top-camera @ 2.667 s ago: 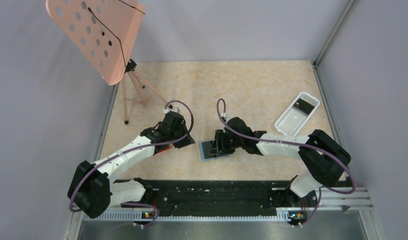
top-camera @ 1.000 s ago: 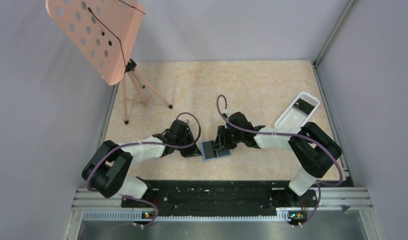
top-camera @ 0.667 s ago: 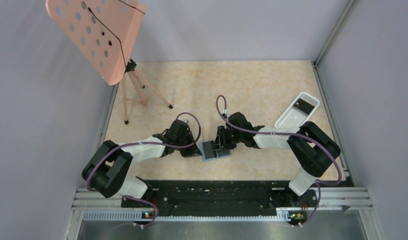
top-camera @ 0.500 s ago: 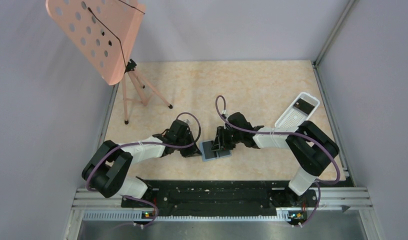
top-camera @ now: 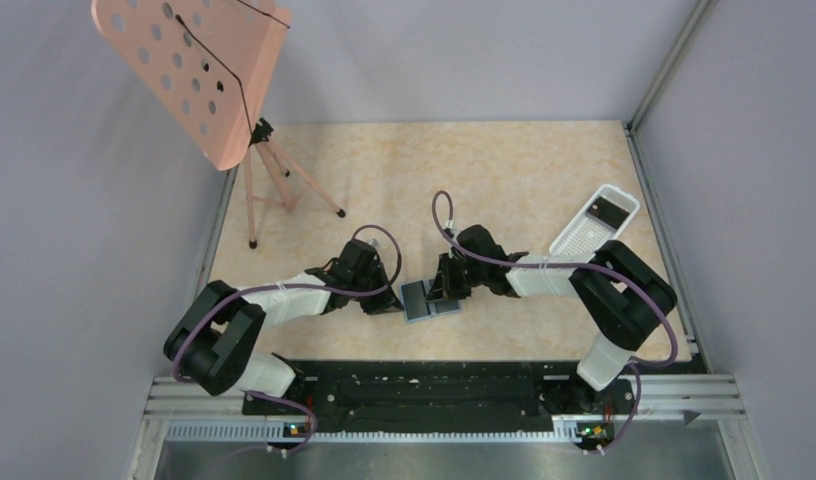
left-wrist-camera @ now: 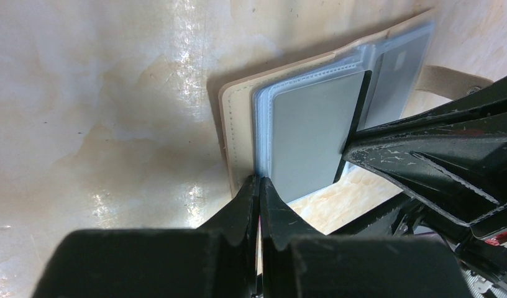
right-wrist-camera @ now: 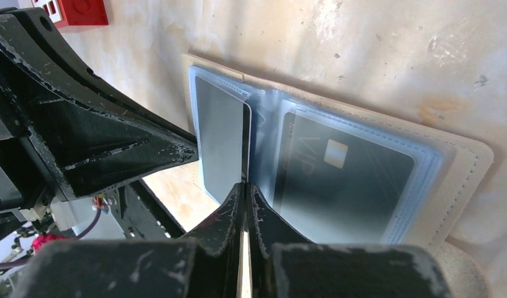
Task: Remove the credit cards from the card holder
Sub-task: Remove the credit card from the card holder, then place the credit card in the storage box.
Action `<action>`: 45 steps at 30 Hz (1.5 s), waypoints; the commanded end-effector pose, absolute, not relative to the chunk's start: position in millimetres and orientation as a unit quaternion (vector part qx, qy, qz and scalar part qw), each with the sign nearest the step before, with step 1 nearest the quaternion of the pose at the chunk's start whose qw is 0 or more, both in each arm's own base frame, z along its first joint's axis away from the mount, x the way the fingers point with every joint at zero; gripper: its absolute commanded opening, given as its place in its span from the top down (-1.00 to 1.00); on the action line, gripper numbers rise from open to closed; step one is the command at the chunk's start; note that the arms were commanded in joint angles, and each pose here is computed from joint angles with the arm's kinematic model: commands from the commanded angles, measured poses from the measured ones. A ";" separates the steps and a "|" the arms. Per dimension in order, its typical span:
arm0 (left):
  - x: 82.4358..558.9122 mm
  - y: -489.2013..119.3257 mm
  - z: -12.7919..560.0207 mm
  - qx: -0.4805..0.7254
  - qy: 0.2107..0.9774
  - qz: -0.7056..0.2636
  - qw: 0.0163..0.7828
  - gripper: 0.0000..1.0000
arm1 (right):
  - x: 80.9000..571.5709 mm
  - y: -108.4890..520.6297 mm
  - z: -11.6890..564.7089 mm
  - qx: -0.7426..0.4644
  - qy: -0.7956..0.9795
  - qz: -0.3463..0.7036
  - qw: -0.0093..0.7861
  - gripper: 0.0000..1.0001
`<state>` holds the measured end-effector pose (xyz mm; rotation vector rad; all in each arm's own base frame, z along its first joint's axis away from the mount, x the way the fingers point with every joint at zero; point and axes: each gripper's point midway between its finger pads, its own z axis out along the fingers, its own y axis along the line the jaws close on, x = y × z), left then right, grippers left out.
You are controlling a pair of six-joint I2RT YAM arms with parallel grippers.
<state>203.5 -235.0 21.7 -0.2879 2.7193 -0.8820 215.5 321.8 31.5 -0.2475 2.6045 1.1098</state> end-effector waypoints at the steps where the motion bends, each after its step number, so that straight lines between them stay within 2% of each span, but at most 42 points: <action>1: 196.7 -221.0 -0.5 -0.115 0.952 -0.258 0.120 0.92 | 222.1 322.3 40.5 -0.094 0.894 0.405 0.166 1.00; 12: 189.9 -197.3 -12.8 -0.093 0.972 -0.186 0.109 0.92 | 226.1 301.1 38.7 -0.088 0.897 0.397 0.174 1.00; 20: 192.3 -209.4 5.6 -0.099 0.964 -0.222 0.112 0.90 | 230.8 283.7 57.7 -0.071 0.895 0.401 0.182 1.00; 24: 203.0 -229.5 43.3 -0.084 0.951 -0.271 0.124 0.69 | 230.2 272.7 70.4 -0.060 0.896 0.398 0.188 1.00; 31: 221.4 -248.5 121.2 -0.027 0.919 -0.339 0.197 0.31 | 229.7 255.8 86.0 -0.022 0.903 0.379 0.201 1.00; 35: 226.3 -254.8 136.2 0.032 0.905 -0.351 0.238 0.12 | 231.1 256.7 100.0 0.013 0.897 0.392 0.203 1.00; 45: 220.0 -284.0 154.4 0.159 0.878 -0.281 0.354 0.06 | 225.2 266.1 129.9 0.123 0.865 0.457 0.170 1.00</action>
